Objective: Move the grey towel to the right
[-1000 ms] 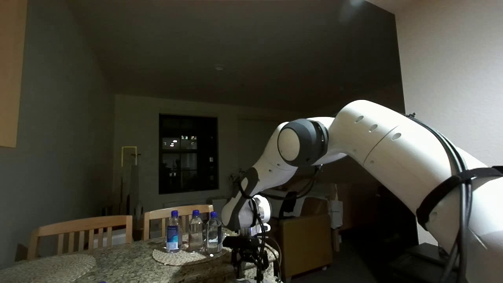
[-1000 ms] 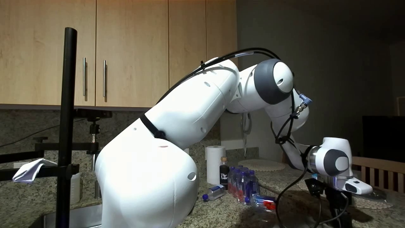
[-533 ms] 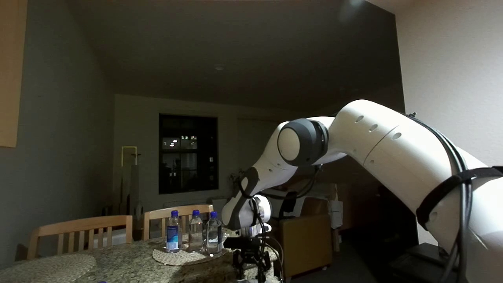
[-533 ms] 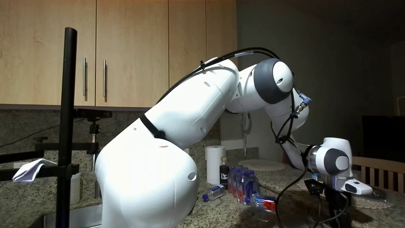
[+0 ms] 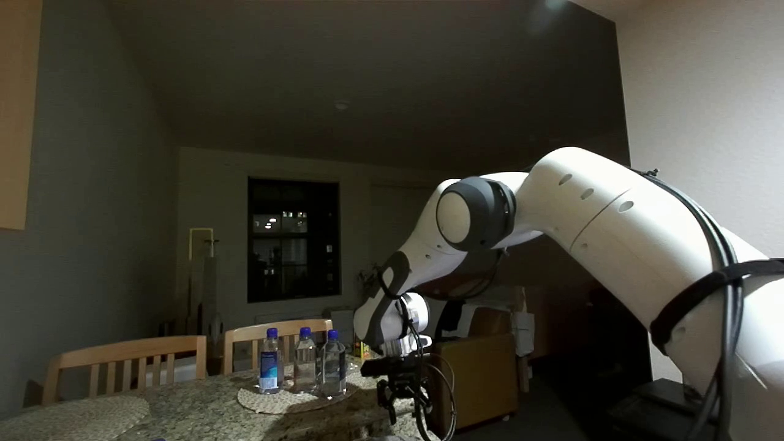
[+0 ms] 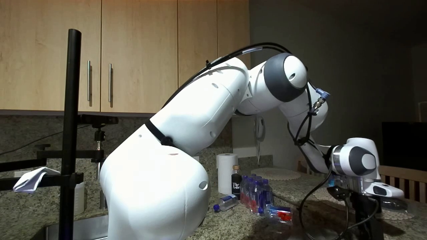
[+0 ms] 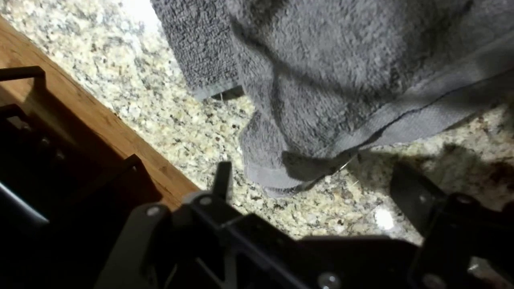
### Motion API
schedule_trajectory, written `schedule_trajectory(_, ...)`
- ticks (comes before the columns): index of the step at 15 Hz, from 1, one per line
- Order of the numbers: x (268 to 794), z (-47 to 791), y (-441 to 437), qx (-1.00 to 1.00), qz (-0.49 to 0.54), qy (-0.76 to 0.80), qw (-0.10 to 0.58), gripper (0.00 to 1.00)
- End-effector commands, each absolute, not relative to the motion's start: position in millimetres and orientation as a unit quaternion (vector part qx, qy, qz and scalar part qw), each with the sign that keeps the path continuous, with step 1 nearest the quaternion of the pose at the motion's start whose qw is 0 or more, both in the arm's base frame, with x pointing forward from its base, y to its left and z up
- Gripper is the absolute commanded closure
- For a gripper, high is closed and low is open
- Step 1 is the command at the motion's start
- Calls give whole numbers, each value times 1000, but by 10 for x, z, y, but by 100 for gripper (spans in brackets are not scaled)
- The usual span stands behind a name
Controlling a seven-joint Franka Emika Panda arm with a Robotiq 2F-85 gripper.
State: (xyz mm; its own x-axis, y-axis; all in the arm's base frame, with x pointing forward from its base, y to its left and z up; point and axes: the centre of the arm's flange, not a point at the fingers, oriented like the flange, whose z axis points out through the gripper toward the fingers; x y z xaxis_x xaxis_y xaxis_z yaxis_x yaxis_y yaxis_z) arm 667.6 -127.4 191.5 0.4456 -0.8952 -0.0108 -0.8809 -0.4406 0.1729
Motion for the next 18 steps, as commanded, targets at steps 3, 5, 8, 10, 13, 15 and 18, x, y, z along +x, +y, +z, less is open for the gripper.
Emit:
schedule_trajectory(3,6394,1837,-1213,847,-55,-524,69,0)
schedule_trajectory(5,6281,1757,-1191,846,-67,-523,71,0)
schedule_trajectory(8,6174,1631,-1126,837,-52,-543,50,0)
schedule_trajectory(10,6182,1578,-1054,827,-24,-561,20,0)
schedule_trajectory(13,6206,1476,-934,819,14,-573,-14,0)
schedule_trajectory(15,6204,1409,-872,819,32,-572,-21,25)
schedule_trajectory(18,6186,1367,-843,823,42,-566,-16,40)
